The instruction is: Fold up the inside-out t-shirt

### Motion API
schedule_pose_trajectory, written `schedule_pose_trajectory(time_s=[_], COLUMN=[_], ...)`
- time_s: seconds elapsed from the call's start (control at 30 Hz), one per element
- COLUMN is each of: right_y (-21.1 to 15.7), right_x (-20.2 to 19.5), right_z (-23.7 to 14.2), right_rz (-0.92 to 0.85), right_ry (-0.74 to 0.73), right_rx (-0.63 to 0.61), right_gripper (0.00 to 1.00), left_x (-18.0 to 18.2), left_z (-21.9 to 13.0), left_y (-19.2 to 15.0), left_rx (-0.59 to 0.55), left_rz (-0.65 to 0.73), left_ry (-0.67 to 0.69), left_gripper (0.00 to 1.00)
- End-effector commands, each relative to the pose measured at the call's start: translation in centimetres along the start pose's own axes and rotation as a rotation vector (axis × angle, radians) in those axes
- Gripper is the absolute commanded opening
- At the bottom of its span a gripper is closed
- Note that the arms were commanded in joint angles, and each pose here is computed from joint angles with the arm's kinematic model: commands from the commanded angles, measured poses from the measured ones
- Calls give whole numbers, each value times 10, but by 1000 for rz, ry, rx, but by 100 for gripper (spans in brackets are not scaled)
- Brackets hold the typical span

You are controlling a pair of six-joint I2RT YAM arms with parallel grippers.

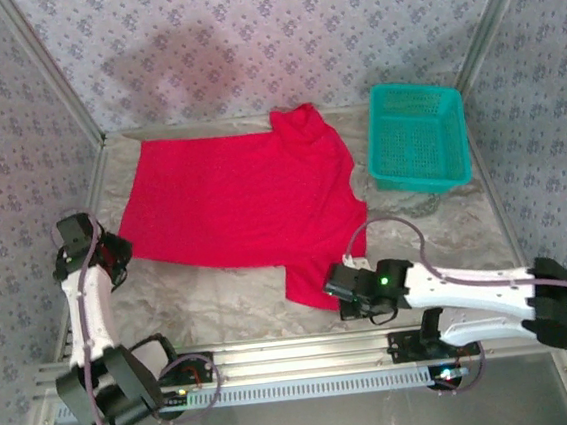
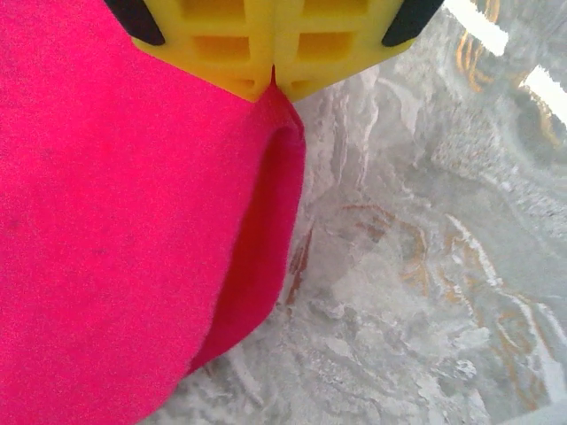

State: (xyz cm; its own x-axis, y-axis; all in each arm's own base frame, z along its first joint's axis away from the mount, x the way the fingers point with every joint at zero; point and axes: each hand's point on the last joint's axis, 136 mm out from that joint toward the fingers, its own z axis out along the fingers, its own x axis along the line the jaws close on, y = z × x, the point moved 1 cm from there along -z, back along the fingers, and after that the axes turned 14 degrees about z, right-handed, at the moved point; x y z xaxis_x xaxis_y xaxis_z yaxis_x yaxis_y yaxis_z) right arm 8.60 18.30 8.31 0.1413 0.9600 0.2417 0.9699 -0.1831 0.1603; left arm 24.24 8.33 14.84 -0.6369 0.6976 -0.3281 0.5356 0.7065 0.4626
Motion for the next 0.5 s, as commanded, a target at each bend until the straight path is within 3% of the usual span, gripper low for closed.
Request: schedule_pose_trajectory(time_s=[0.0, 0.17, 0.47], right_y=[-4, 9, 103], right_x=[-20, -19, 18], right_z=[-34, -65, -95], right_rz=[42, 9, 81], right_ry=[-42, -27, 95], right_rx=[-13, -58, -228], right_gripper=[0, 0, 0], left_x=[4, 3, -16], left_z=[-23, -24, -14], left_y=[-19, -28, 9], left_rx=[12, 30, 14], left_rz=[5, -1, 36], left_ry=[-8, -32, -36], left_gripper=[0, 0, 0])
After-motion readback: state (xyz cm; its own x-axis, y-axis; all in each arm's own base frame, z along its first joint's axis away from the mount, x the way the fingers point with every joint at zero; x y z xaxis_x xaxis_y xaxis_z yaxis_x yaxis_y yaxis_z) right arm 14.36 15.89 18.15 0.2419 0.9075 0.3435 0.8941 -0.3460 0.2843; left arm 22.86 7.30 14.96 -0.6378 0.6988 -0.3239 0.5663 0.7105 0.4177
